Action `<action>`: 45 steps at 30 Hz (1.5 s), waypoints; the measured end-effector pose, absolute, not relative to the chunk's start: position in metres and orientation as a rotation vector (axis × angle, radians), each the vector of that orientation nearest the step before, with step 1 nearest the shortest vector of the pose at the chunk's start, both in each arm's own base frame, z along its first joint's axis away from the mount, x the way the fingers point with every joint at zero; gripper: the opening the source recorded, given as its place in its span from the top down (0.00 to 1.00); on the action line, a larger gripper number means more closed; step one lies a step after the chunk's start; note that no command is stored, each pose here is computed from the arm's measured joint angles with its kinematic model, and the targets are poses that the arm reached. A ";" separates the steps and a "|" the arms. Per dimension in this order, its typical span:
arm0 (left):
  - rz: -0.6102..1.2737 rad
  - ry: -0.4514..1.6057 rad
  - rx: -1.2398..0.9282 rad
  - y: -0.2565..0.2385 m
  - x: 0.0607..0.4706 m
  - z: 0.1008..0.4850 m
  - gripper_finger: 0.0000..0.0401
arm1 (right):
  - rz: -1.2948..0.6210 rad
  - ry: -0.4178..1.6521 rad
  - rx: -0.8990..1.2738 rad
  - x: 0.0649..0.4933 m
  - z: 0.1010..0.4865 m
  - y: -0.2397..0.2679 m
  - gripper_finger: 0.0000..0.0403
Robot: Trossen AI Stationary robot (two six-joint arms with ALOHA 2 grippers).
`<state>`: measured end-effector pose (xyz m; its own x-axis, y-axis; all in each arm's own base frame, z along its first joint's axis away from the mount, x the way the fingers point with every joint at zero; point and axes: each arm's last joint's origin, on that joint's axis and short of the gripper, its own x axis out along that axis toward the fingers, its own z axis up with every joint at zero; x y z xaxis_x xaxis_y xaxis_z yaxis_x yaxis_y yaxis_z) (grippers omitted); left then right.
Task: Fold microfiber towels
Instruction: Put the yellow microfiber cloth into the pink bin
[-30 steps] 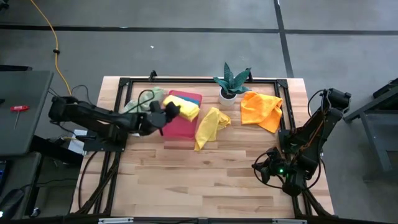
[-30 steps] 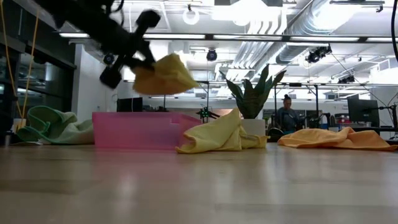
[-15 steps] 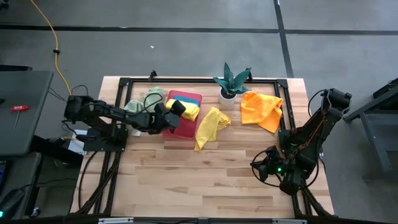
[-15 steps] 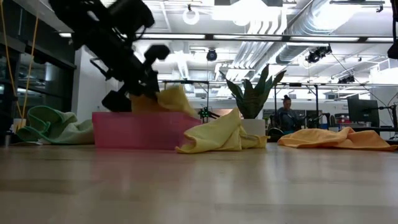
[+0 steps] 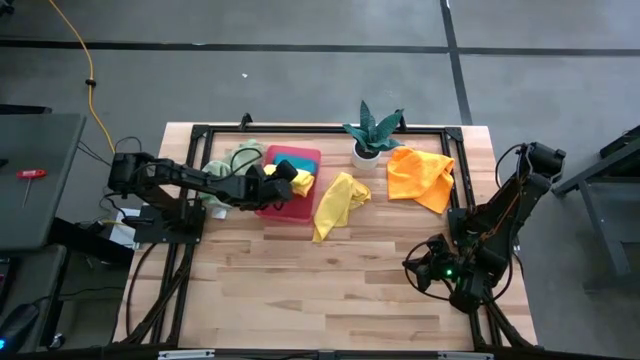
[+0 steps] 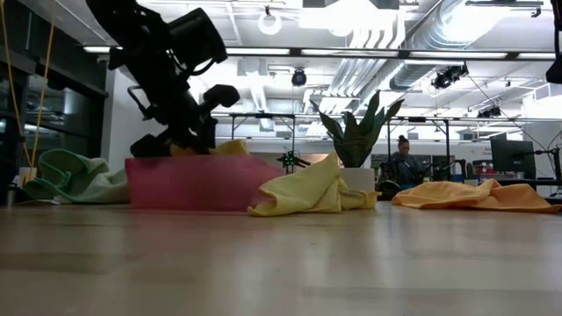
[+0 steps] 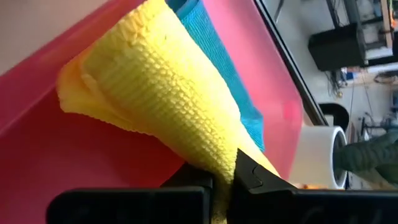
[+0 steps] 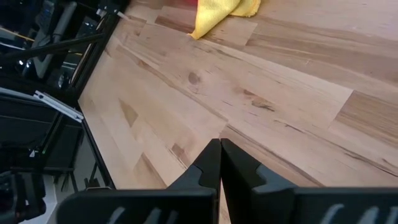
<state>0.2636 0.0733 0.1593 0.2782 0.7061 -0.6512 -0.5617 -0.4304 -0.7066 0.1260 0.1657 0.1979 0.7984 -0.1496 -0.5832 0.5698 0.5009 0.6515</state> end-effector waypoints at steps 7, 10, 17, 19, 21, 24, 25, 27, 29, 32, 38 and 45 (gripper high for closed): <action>1.426 -0.123 -1.426 0.073 0.265 0.157 1.00 | -0.460 0.495 0.948 0.126 0.198 0.165 1.00; 1.423 -0.130 -1.426 0.073 0.265 0.157 0.99 | -0.462 0.496 0.944 0.126 0.198 0.165 1.00; 1.401 -0.113 -1.432 0.073 0.267 0.157 0.87 | -0.462 0.496 0.943 0.126 0.197 0.165 1.00; 1.396 -0.086 -1.420 0.073 0.267 0.157 0.82 | -0.462 0.496 0.943 0.126 0.197 0.165 1.00; 1.395 -0.084 -1.418 0.073 0.267 0.156 0.77 | -0.462 0.496 0.943 0.125 0.197 0.165 1.00; 1.391 -0.085 -1.420 0.073 0.267 0.157 0.70 | -0.461 0.496 0.943 0.125 0.197 0.165 1.00; 1.388 -0.084 -1.424 0.073 0.268 0.157 0.68 | -0.462 0.496 0.943 0.125 0.197 0.165 1.00; 1.382 -0.074 -1.432 0.072 0.268 0.157 0.64 | -0.462 0.496 0.942 0.125 0.197 0.165 1.00; 1.367 -0.053 -1.445 0.072 0.268 0.158 0.60 | -0.463 0.497 0.940 0.125 0.197 0.165 1.00; 1.335 -0.014 -1.456 0.069 0.268 0.160 0.55 | -0.462 0.498 0.936 0.125 0.197 0.165 1.00; 1.286 0.052 -1.522 0.068 0.267 0.164 0.50 | -0.462 0.501 0.920 0.125 0.197 0.164 1.00; 1.245 0.119 -1.571 0.067 0.267 0.164 0.54 | -0.463 0.501 0.919 0.125 0.197 0.164 1.00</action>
